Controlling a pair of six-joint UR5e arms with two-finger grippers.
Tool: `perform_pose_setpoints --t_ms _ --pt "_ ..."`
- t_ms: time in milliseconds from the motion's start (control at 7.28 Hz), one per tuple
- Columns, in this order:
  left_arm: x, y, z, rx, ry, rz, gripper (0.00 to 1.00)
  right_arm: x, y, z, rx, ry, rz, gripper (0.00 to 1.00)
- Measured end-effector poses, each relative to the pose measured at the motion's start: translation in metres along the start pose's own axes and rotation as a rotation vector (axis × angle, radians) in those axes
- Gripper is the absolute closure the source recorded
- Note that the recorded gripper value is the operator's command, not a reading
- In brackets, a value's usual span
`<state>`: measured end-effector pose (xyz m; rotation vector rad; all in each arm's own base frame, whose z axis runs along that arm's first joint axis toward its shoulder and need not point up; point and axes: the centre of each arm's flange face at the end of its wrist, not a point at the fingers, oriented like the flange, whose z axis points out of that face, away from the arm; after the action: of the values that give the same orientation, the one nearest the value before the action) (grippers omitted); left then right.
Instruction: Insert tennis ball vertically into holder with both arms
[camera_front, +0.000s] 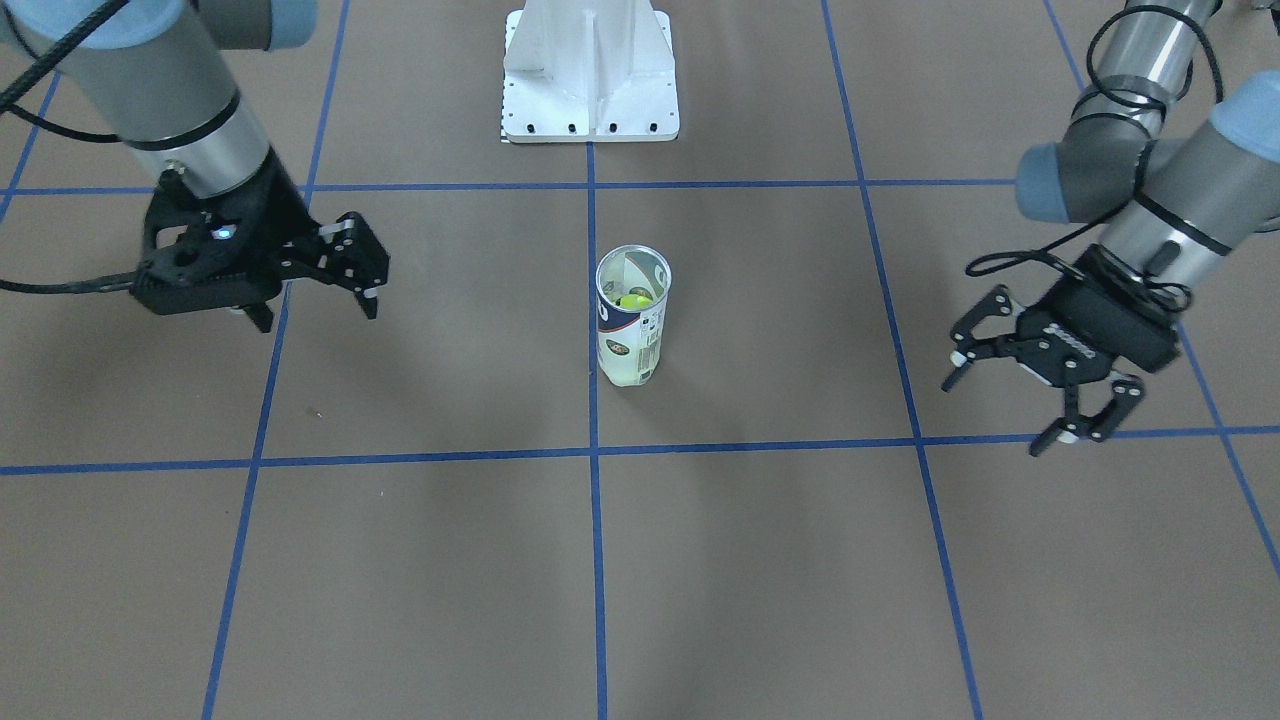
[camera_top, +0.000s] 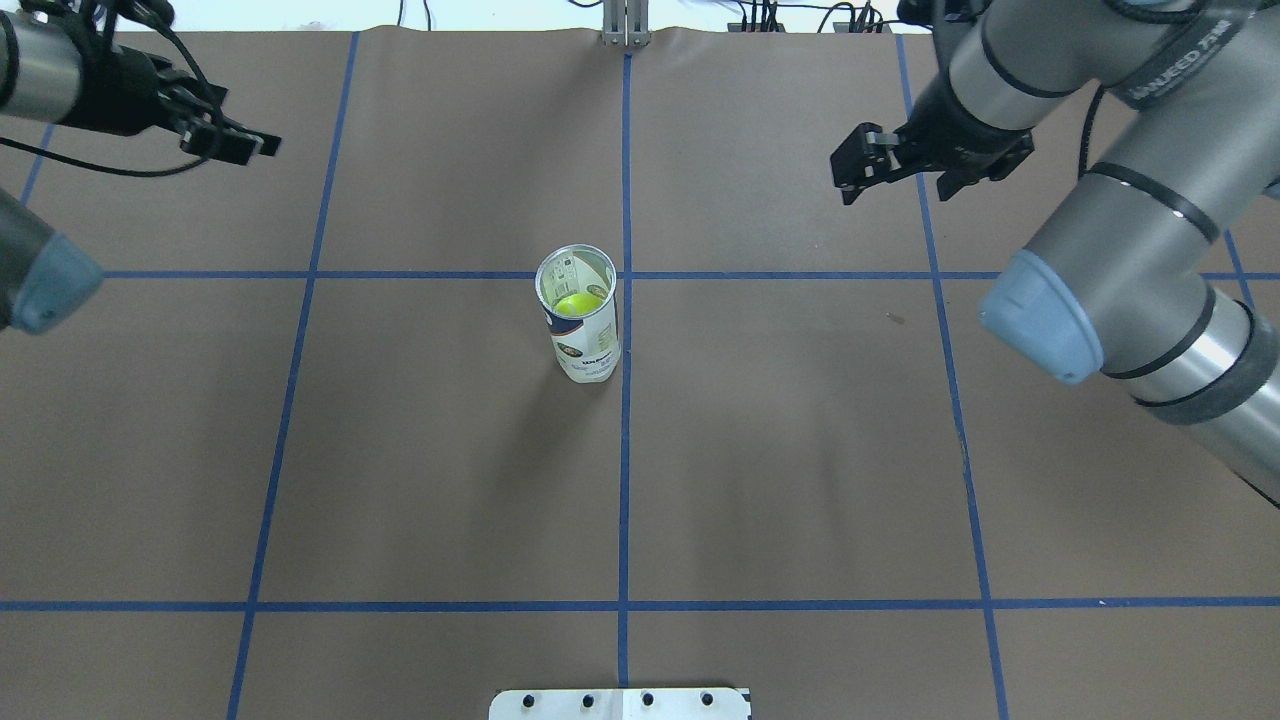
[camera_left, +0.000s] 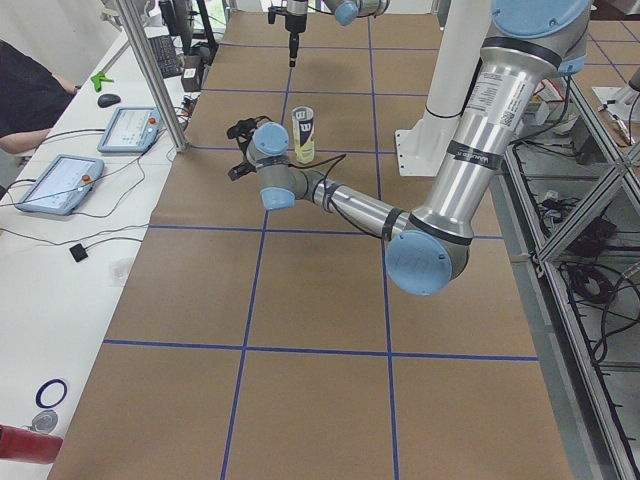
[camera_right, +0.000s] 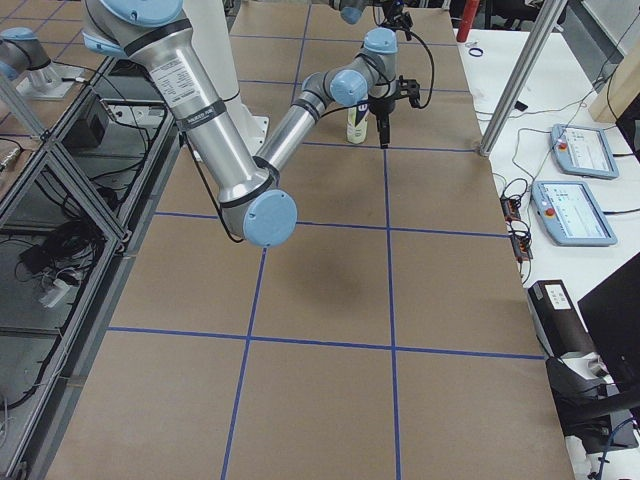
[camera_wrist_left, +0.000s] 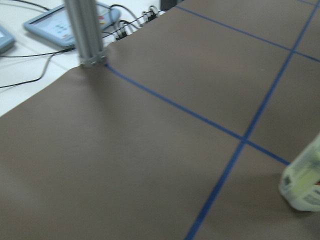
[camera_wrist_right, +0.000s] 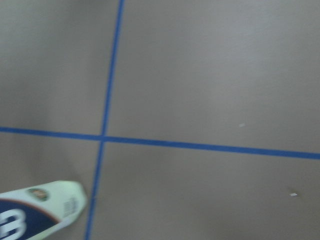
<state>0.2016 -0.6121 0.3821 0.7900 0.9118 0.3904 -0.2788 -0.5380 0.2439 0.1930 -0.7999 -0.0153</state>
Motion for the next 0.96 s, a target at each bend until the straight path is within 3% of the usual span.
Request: perform_pose_setpoints --t_ms 137,412,687,961 --pt "-0.035 -0.001 -0.011 -0.088 -0.082 -0.085 0.0 0.053 -0.008 0.002 -0.005 0.045 -0.011 0.01" --pt "-0.082 0.01 -0.018 -0.243 -0.178 -0.165 0.0 0.173 -0.026 -0.005 -0.037 0.094 -0.023 0.01" --pt "-0.119 0.044 -0.011 -0.349 -0.251 -0.214 0.0 0.283 -0.037 -0.007 -0.088 0.105 -0.038 0.01" --pt "-0.172 0.083 -0.044 -0.4 -0.296 -0.153 0.0 0.395 -0.042 -0.009 -0.138 0.071 -0.054 0.01"
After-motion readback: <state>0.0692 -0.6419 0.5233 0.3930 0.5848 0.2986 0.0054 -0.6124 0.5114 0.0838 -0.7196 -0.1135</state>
